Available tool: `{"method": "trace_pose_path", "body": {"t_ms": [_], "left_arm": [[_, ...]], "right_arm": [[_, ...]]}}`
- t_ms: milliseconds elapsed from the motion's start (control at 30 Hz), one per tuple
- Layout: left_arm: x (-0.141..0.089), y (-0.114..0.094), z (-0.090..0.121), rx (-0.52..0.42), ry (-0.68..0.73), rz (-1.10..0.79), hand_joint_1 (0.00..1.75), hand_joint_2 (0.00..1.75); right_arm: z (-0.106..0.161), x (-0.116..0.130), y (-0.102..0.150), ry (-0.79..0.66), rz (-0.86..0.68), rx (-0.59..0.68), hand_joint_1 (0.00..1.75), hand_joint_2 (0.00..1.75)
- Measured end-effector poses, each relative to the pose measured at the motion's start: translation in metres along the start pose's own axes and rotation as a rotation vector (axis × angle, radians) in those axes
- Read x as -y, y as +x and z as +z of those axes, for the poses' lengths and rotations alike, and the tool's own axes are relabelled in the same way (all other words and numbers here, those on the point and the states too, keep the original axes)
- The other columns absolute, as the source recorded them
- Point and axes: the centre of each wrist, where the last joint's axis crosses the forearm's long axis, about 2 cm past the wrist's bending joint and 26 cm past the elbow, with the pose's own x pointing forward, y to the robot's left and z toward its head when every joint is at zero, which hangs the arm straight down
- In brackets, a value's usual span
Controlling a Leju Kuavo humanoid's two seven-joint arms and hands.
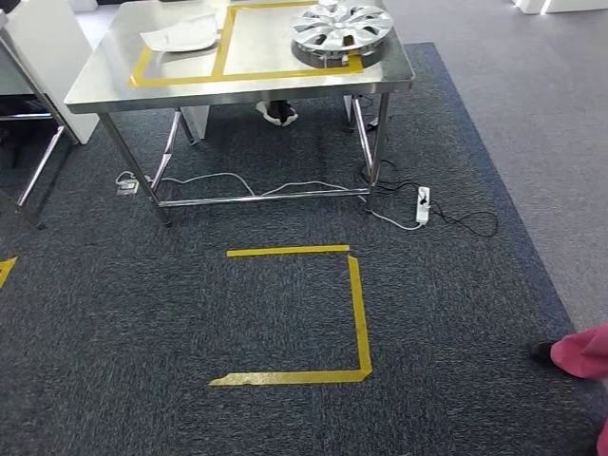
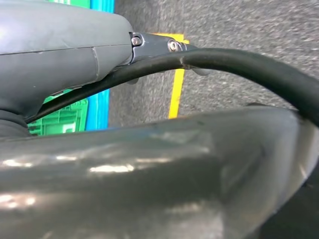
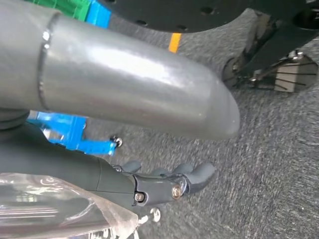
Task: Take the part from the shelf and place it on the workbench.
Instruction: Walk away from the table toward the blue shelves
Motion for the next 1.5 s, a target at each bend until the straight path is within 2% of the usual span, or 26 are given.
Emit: {"method": "trace_pose_path", "body": {"t_ms": [500,1500], "left_arm": [[0.002,0.0,0.001,-0.005,-0.01,-0.001,0.0,0.0],[0.006,0.002,0.002,-0.04,-0.034,-0.064,0.0,0.0]], "right_arm": [[-0.001,0.002,0.005,-0.013,0.008,0.008,0.0,0.0],[-0.003,0.011,0.001,-0.005,0.133,0.006,0.0,0.0]]}}
